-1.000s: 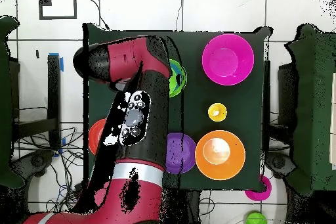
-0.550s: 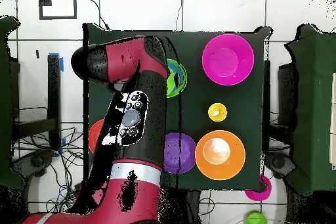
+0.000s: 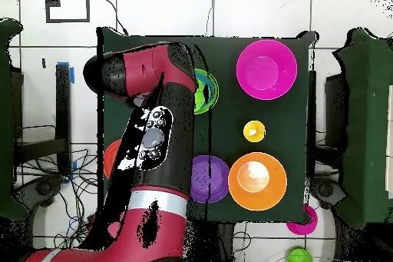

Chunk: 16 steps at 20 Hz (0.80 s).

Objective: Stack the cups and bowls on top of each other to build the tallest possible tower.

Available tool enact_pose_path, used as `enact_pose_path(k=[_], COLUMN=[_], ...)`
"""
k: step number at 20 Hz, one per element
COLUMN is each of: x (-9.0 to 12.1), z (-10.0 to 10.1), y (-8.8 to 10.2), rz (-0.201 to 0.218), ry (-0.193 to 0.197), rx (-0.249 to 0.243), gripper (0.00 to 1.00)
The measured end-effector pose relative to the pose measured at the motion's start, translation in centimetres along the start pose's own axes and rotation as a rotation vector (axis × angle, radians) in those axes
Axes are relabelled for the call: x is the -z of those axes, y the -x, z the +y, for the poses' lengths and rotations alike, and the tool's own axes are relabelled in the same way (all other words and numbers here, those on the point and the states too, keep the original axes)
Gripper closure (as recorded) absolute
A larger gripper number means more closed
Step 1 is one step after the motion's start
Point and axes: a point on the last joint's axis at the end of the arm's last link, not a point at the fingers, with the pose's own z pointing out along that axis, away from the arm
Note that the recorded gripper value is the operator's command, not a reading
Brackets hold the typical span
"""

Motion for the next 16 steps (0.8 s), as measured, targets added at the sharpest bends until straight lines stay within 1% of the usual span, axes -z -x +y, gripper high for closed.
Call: enact_pose_path(k=[11, 16], x=[-0.05, -0.13], z=[-0.02, -0.08], y=[-0.07, -0.17], rz=[0.000, 0.007], ry=[-0.006, -0.009], rx=[0.001, 0.001], gripper=[1.00, 1.00])
